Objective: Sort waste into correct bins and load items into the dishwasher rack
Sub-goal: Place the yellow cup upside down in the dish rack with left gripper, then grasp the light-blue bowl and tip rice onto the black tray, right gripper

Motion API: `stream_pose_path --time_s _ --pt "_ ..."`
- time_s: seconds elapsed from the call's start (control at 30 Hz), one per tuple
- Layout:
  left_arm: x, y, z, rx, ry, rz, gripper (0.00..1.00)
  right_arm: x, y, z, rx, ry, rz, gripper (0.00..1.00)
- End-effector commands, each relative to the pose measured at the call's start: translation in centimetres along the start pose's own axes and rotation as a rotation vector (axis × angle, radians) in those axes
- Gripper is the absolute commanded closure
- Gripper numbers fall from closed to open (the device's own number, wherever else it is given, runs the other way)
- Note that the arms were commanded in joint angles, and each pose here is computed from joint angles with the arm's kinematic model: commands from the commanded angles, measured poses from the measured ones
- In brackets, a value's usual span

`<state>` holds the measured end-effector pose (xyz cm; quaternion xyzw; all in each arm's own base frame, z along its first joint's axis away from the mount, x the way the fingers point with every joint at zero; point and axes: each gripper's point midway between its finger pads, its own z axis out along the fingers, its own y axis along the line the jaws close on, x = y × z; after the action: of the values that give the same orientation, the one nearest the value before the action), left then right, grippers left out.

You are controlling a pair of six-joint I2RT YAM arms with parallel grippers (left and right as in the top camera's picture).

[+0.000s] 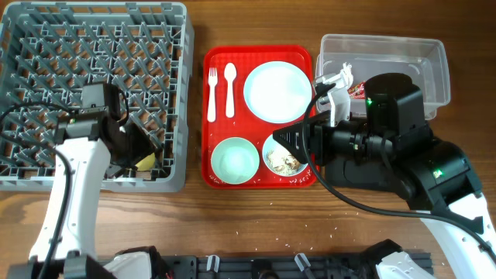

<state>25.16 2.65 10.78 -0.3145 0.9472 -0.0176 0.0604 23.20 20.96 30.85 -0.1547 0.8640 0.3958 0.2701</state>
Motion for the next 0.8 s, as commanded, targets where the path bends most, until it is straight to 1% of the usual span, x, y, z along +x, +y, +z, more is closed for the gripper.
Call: stream_pose_path --time_s 0.0,0.03,0.07,0.13,0.2,0.3,0.37,0.47,0.5,0.53,0.57,0.6,0.63,0.67,0.7,0.77 --pt "1.1 -1.3 1.4 0.022 0.078 0.039 0.31 -0.2 -0.1 -0.2 0.011 -0.010 -0.008 0.35" --pt "1.3 -1.5 1.6 0.017 0.086 0.050 0.27 -0.2 0.0 -0.2 0.011 -0.010 -0.009 0.35" --pt "1.6 -1.9 1.6 0.023 0.092 0.063 0.16 -0.2 -0.1 -0.2 0.011 -0.009 -0.008 0.35" --pt "1.9 -2.6 1.4 0.058 0.107 0.066 0.00 -0.2 -0.1 -0.2 0.011 -0.009 -0.009 0.35" --pt "1.6 -3.0 0.4 0.077 0.105 0.061 0.00 -0.2 -0.1 -0.2 0.015 -0.010 -0.010 0.35" --pt "0.7 -3.5 -3.1 0.103 0.063 0.064 0.00 0.0 -0.2 -0.2 0.019 -0.005 -0.006 0.35" --pt "0.6 -3.7 -6.0 0.143 0.012 0.097 0.00 0.1 -1.2 -0.2 0.076 -0.006 0.007 0.35" --pt "1.4 -4.1 -9.1 0.227 -0.074 0.150 0.01 0.8 -2.8 0.1 0.163 0.016 0.020 0.36" --pt "1.9 -4.1 -10.6 0.263 -0.127 0.190 0.03 1.6 -3.1 0.8 0.177 0.047 0.024 0.39" --pt "2.6 -4.0 -12.4 0.302 -0.194 0.225 0.07 2.5 -3.4 2.1 0.194 0.092 0.041 0.45" --pt "3.6 -3.7 -14.5 0.350 -0.274 0.247 0.08 4.0 -4.4 4.5 0.276 0.163 0.046 0.51" --pt "4.0 -3.5 -15.5 0.372 -0.311 0.252 0.05 4.7 -5.3 5.7 0.336 0.192 0.046 0.53" --pt "4.7 -3.0 -16.8 0.403 -0.367 0.256 0.04 6.4 -7.2 8.4 0.470 0.263 0.048 0.53" --pt "5.1 -2.7 -17.3 0.414 -0.385 0.257 0.03 7.1 -8.1 9.8 0.517 0.292 0.057 0.54" --pt "5.4 -2.5 -17.6 0.420 -0.395 0.258 0.01 7.9 -9.1 11.3 0.555 0.322 0.082 0.59" --pt "6.0 -2.1 -17.6 0.416 -0.388 0.258 0.00 8.9 -10.4 12.9 0.595 0.358 0.144 0.63"
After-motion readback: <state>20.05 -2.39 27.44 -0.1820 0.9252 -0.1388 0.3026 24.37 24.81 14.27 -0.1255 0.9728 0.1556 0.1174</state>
